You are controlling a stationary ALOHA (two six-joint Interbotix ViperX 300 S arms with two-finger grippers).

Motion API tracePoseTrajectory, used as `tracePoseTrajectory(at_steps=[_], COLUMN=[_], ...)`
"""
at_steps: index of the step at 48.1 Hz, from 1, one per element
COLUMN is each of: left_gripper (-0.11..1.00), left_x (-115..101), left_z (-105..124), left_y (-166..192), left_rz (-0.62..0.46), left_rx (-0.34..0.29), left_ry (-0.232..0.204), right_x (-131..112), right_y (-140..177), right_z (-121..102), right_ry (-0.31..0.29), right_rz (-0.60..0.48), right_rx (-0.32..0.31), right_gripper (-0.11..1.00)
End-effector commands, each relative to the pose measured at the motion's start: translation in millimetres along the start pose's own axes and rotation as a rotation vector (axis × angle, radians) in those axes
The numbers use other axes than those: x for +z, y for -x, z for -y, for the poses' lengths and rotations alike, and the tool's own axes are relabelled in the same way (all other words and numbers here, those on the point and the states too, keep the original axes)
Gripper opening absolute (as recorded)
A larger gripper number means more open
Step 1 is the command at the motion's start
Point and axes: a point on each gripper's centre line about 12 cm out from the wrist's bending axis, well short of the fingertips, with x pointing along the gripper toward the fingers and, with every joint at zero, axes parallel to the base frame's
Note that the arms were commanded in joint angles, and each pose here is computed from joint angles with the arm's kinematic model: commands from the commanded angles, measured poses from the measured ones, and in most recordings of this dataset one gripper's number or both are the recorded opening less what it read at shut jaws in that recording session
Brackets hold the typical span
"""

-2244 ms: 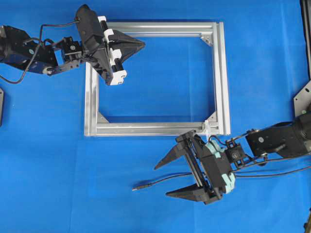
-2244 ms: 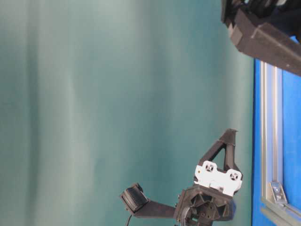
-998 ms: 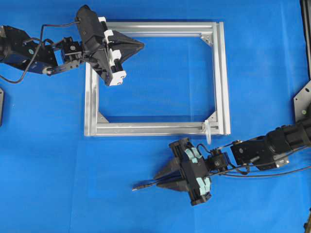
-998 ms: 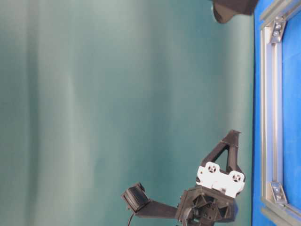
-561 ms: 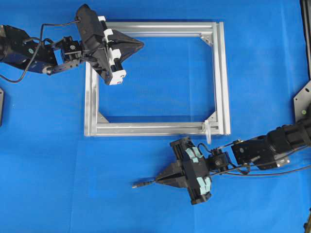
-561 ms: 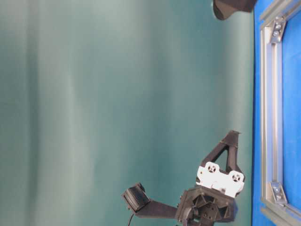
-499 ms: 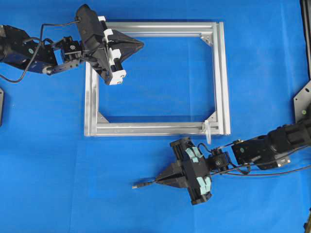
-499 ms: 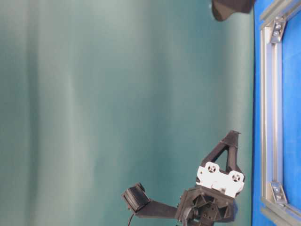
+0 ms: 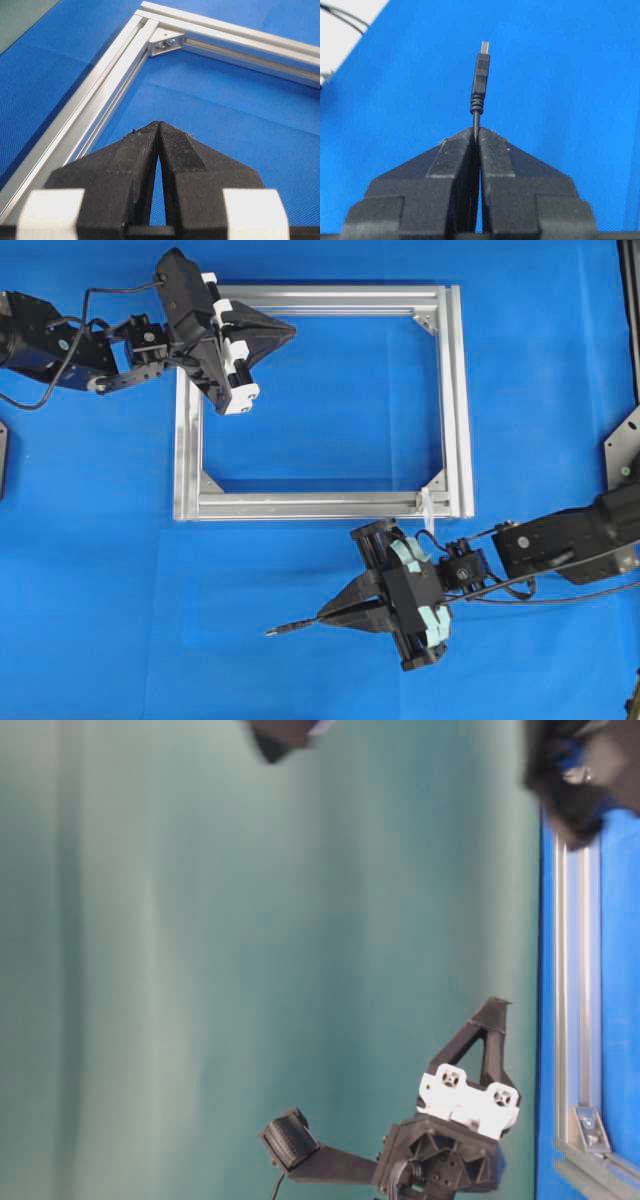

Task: Insert the wire through the string loop located on the right side.
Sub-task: 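Lift the cable with the right gripper, plug pointing forward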

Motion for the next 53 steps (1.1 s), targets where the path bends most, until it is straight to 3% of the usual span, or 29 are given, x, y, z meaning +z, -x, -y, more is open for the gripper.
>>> tracePoseTrajectory(at_steps=[1, 53], left_gripper=[0.00, 0.00], left_x=[14.2, 13.9], left_z=[0.5, -0.1], left_y=[1.5, 1.7], left_rz=[0.041, 0.041], left_rx=[-0.003, -0.002], left_ry=[-0.001, -0.001], right_x=[24.7, 22.6], right_y=[4.6, 5.2], right_z=[-4.2, -4.0], right_ry=[0.001, 0.004], right_rz=[0.048, 0.035], right_rx=[0.009, 0.008], right_gripper=[-0.04, -0.04])
